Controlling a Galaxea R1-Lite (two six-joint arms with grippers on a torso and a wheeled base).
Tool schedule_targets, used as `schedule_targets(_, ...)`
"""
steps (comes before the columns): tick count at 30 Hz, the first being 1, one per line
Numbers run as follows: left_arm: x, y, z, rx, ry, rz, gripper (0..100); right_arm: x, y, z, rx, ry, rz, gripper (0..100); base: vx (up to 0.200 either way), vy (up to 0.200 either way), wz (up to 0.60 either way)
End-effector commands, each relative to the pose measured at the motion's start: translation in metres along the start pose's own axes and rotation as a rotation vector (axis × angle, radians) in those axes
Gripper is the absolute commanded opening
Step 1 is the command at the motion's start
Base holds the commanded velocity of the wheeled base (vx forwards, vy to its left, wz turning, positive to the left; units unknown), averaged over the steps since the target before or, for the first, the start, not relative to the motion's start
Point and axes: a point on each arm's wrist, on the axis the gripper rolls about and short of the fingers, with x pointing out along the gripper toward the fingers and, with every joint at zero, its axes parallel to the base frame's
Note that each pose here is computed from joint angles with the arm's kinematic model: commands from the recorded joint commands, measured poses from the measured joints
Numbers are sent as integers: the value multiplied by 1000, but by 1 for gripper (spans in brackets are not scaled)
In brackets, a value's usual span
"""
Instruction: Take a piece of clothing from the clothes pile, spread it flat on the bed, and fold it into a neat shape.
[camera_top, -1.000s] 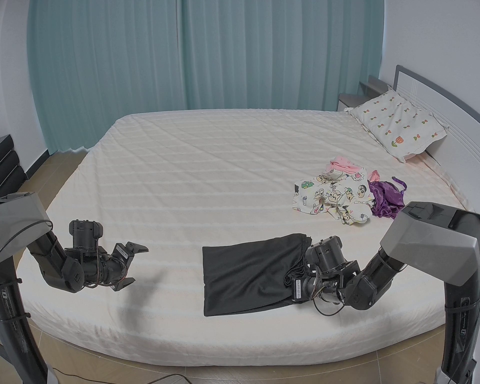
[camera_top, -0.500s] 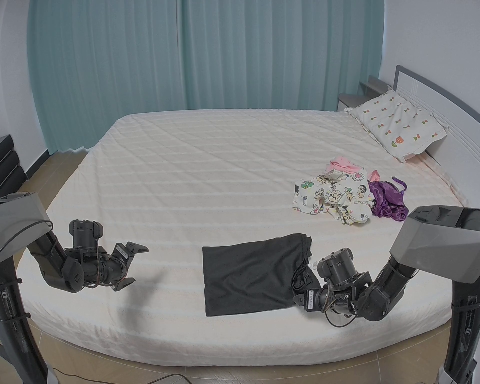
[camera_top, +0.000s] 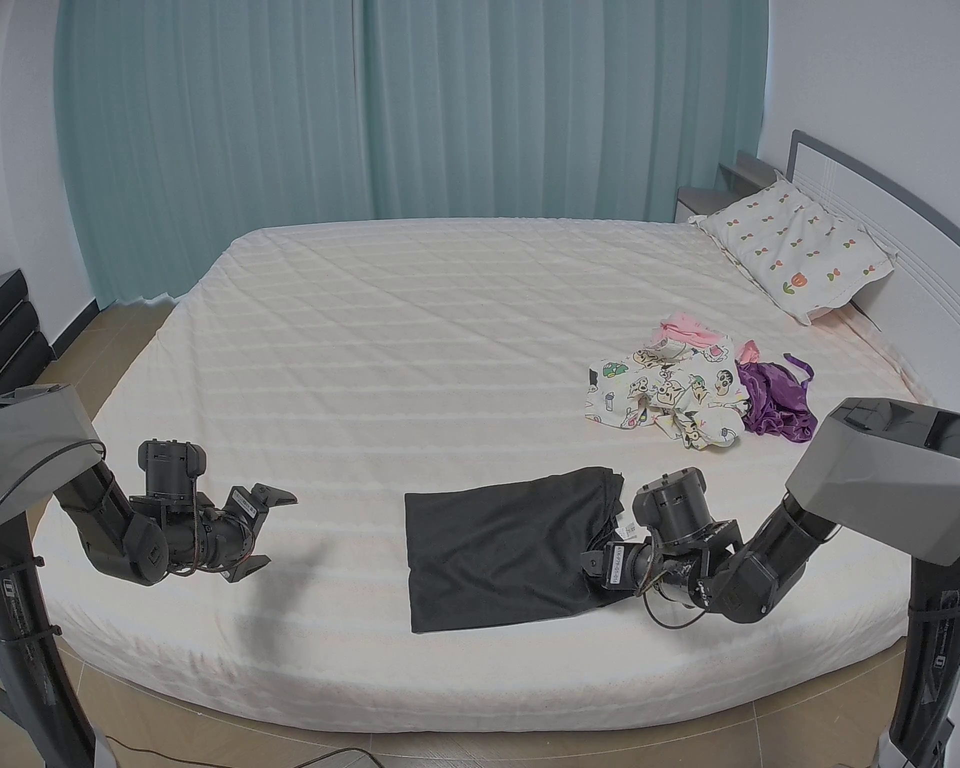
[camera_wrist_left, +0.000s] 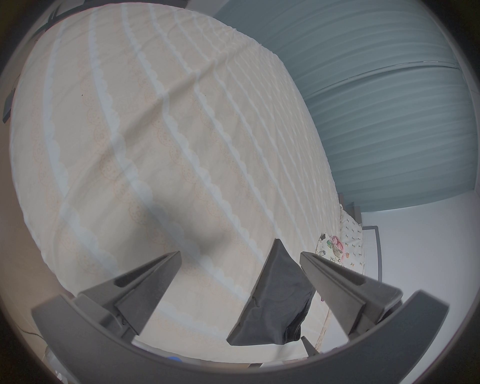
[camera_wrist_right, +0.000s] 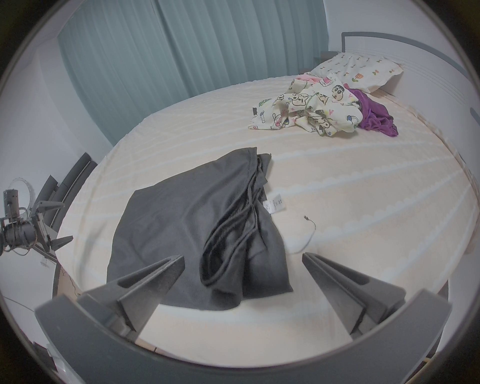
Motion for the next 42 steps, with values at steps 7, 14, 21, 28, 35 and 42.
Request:
schedule_targets(7, 0, 0, 0, 0, -1, -1, 100, 40, 11, 3, -82, 99, -67, 100, 0, 0, 0)
schedule_targets(14, 0, 0, 0, 0, -1, -1, 100, 36, -12, 7, -92, 132, -139, 100, 0, 0, 0)
schedule_targets(21, 0, 0, 0, 0, -1, -1, 100, 20, -42, 4, -67, 167, -197, 100, 0, 0, 0)
schedule_targets(28, 0, 0, 0, -1, 0, 0, 100, 15, -62, 1, -48, 194, -237, 100, 0, 0, 0)
schedule_targets(35, 0, 0, 0, -1, 0, 0, 100, 6, -53, 19, 24, 115, -126, 100, 0, 0, 0)
schedule_targets(42, 0, 0, 0, -1, 0, 0, 100, 14, -40, 14, 84, 129, 0, 100, 0, 0, 0)
